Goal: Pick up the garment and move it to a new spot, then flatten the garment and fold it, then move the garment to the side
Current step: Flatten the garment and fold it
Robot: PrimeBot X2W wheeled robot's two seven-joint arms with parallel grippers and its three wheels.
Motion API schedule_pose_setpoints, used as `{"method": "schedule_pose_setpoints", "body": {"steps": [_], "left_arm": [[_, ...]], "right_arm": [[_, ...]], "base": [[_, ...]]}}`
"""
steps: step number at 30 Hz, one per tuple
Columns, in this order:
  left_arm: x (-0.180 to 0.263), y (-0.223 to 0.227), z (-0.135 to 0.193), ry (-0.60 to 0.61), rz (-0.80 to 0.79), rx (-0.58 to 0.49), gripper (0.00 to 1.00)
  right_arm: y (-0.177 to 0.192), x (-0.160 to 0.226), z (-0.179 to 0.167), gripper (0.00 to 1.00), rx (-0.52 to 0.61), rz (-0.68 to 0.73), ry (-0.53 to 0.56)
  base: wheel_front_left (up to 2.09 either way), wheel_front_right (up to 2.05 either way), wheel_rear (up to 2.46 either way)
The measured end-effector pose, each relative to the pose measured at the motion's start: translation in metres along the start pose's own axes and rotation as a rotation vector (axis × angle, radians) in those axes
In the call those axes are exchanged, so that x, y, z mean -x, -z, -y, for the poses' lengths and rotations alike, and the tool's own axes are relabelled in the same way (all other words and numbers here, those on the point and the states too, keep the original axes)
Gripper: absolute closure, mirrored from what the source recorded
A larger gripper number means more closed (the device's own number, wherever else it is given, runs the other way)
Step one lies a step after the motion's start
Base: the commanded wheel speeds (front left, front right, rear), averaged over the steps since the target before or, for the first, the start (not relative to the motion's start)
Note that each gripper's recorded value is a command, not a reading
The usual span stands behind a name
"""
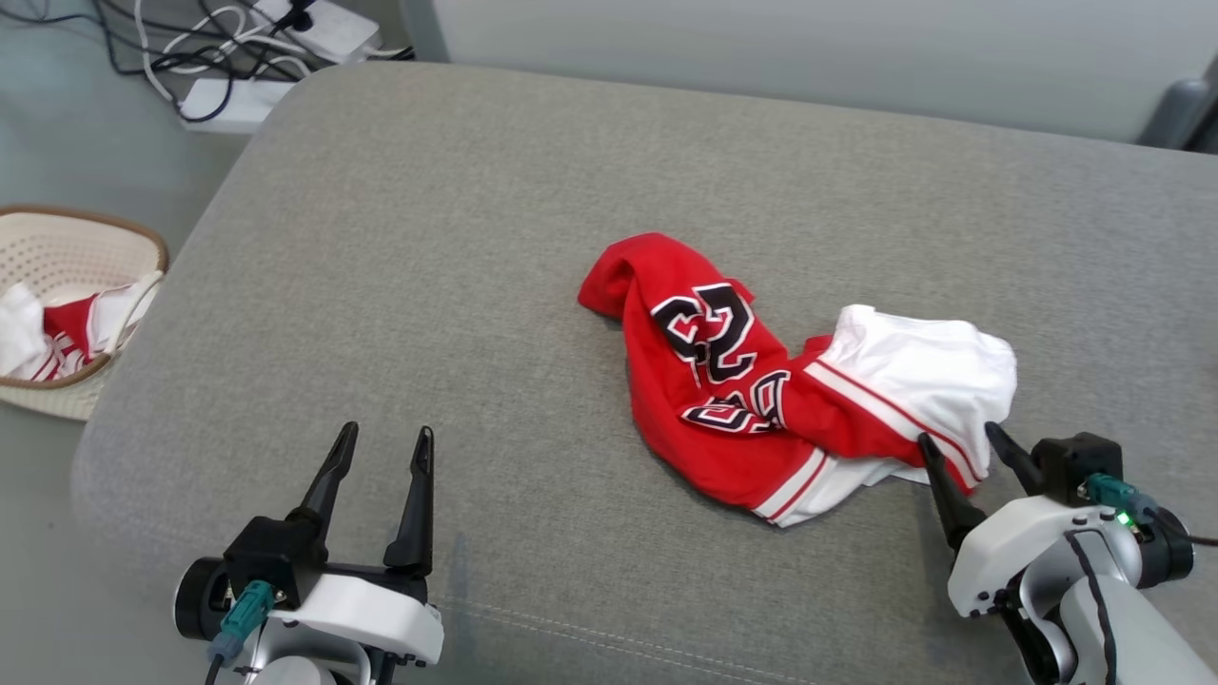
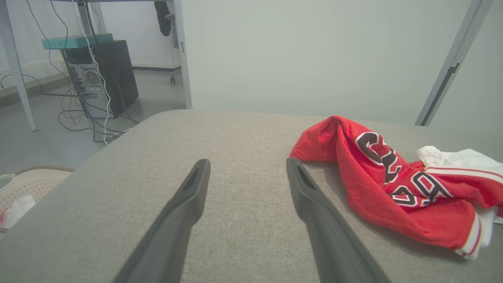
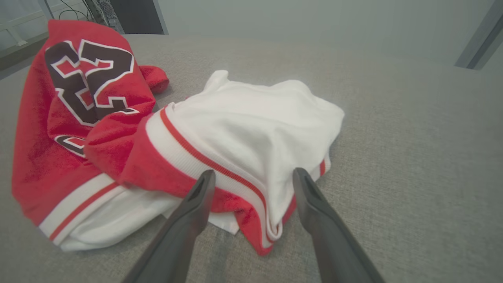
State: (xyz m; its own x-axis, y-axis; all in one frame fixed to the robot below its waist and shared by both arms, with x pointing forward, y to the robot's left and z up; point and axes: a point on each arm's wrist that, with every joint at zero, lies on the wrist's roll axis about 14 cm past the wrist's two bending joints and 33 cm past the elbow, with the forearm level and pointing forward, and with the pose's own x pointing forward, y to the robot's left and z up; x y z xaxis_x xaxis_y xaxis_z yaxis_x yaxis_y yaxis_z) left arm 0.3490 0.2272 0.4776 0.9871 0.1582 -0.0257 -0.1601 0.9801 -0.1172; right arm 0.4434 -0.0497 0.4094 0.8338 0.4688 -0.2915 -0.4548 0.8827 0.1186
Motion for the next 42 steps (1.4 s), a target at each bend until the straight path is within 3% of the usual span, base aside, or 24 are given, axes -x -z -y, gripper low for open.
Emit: {"method": "schedule_pose_setpoints", "body": {"steps": [6,7,8,9,14,24,30,31,32,37,42], "left_arm": [[0.006,0.009,-0.010,-0.041,-0.033,0.017,0.00],[0.006,0.010,-0.011,-0.045,-0.036,0.018,0.00],[0.006,0.011,-0.011,-0.049,-0.038,0.018,0.00],[0.006,0.012,-0.011,-0.049,-0.041,0.017,0.00],[-0.001,0.010,-0.006,-0.041,-0.036,0.027,0.00],[-0.007,0.014,0.005,-0.020,-0.052,0.050,0.00],[-0.008,0.016,0.009,-0.017,-0.064,0.057,0.00],[-0.006,0.018,0.009,-0.017,-0.071,0.058,0.00],[-0.005,0.020,0.010,-0.018,-0.079,0.059,0.00],[-0.004,0.026,0.010,-0.029,-0.099,0.059,0.00],[-0.010,0.026,0.022,0.010,-0.096,0.070,0.00]], "right_arm": [[0.014,-0.024,0.001,0.00,-0.024,-0.062,-0.003],[0.016,-0.026,-0.001,0.26,-0.030,-0.067,-0.008],[0.018,-0.028,-0.002,0.76,-0.030,-0.073,-0.011],[0.018,-0.030,-0.002,1.00,-0.034,-0.076,-0.012],[-0.007,-0.045,0.012,1.00,-0.003,-0.016,-0.008],[-0.143,-0.104,0.058,1.00,0.244,0.211,0.021],[-0.182,-0.134,0.089,1.00,0.276,0.238,0.101],[-0.181,-0.138,0.095,0.70,0.275,0.227,0.116],[-0.177,-0.142,0.099,0.00,0.271,0.208,0.129],[-0.150,-0.154,0.089,0.00,0.235,0.148,0.105],[-0.130,-0.136,0.090,0.00,0.175,0.167,0.100]], "base": [[0.00,0.00,0.00],[0.00,0.00,0.00],[0.00,0.00,0.00],[0.00,0.00,0.00],[0.00,0.00,0.00],[0.00,0.00,0.00],[0.00,0.00,0.00],[0.00,0.00,0.00],[0.00,0.00,0.00],[0.00,0.00,0.00],[0.00,0.00,0.00]]}}
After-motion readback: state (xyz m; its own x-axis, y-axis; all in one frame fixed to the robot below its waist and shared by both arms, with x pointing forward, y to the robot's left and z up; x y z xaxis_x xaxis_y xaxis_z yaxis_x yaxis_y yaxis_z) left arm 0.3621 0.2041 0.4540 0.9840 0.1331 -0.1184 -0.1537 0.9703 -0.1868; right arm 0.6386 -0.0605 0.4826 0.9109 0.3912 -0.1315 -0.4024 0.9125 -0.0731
